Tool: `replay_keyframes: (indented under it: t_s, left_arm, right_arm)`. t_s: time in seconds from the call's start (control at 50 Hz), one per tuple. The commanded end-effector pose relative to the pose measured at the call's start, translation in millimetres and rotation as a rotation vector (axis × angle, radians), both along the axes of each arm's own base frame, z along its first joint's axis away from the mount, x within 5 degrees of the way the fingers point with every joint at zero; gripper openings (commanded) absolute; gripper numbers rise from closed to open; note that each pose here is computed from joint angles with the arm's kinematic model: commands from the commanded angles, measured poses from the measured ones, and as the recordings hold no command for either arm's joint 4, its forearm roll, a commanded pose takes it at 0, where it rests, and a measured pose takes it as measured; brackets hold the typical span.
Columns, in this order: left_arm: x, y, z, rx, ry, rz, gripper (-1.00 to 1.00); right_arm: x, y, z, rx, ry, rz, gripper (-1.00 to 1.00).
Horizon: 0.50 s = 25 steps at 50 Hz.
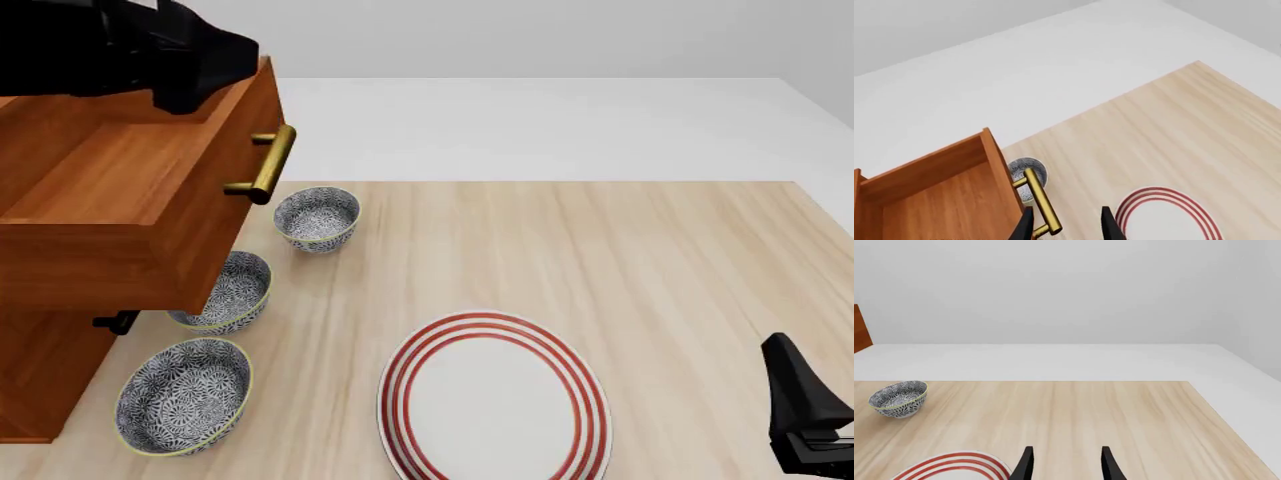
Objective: Open the top drawer of the cabinet.
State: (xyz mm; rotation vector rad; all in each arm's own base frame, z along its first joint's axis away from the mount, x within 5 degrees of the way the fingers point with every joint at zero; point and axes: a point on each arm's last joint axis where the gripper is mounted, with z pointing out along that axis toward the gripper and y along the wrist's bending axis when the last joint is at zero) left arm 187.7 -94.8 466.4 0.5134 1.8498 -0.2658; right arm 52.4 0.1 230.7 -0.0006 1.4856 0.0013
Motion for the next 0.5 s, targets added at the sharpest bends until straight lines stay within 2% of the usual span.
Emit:
replay_keyframes:
  t_s: [0.02, 0.5]
  left_arm:
    - [-5.7, 0.6, -0.5, 0.001, -0.001, -0.010, 1.00]
    - [-19.3, 3.1, 1.5, -0.003, -0.011, -0.032, 1.00]
  right_arm:
    - [0.0, 0.0, 0.0, 0.000, 0.000, 0.000, 1.00]
    - [0.0, 0.0, 0.0, 0.000, 0.000, 0.000, 1.00]
